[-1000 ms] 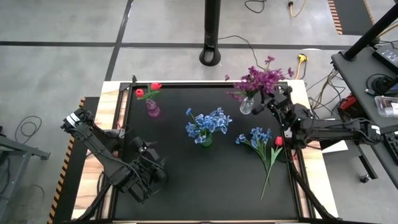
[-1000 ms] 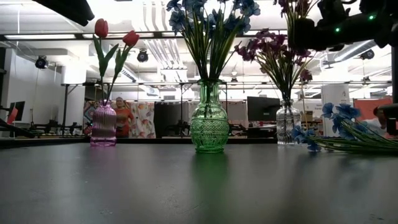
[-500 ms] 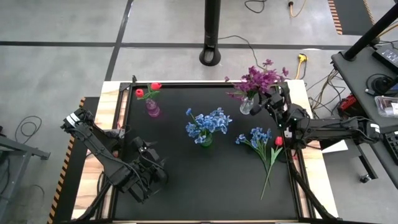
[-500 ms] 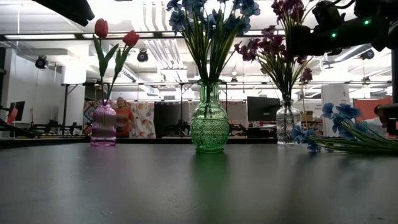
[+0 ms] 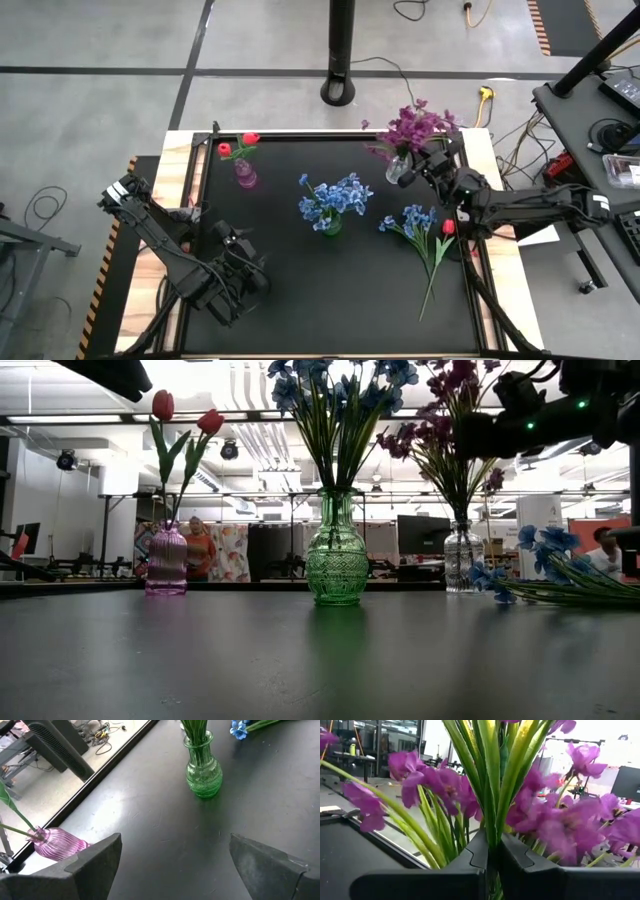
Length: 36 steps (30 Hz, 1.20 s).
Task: Sort flowers into vase by color
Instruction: Put the violet flowers into the transparent vase
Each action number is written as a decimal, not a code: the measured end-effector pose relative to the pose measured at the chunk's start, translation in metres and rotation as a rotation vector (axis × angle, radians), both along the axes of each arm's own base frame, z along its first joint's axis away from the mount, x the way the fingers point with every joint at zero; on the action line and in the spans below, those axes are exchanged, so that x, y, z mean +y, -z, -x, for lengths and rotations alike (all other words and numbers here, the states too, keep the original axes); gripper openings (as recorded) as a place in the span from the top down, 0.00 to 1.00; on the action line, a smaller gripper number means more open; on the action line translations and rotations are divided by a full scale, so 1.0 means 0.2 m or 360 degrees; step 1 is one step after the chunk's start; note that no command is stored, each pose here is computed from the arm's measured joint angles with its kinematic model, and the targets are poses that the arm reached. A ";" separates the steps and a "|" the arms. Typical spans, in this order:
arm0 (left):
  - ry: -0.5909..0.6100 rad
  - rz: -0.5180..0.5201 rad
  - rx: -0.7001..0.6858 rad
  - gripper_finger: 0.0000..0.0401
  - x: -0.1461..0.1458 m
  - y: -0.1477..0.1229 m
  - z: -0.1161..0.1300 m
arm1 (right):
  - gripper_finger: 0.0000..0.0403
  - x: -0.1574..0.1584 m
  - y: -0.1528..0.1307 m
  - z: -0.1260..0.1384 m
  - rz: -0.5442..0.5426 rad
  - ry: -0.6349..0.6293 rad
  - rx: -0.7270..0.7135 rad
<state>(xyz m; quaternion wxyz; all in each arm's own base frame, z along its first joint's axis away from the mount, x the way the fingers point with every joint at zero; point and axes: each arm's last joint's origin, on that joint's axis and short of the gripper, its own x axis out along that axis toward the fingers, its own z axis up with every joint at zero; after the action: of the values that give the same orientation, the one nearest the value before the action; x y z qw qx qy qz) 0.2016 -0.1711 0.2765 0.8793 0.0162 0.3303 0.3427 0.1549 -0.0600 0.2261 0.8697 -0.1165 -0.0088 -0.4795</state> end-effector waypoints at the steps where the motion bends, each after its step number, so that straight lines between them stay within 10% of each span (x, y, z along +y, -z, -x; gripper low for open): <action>1: 0.0000 0.0000 0.0000 0.13 0.00 0.00 0.00 | 0.96 0.00 0.00 0.00 -0.0002 0.0000 0.0006; 36: 0.0001 0.0016 0.0006 0.13 0.00 0.00 0.00 | 0.90 0.00 0.09 -0.01 -0.0143 0.0029 0.0137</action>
<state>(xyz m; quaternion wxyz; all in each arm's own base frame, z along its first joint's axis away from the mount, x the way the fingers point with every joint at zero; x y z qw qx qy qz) 0.2018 -0.1715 0.2762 0.8788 0.0124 0.3338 0.3408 0.1565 -0.0608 0.2083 0.8692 -0.0978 0.0512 -0.4820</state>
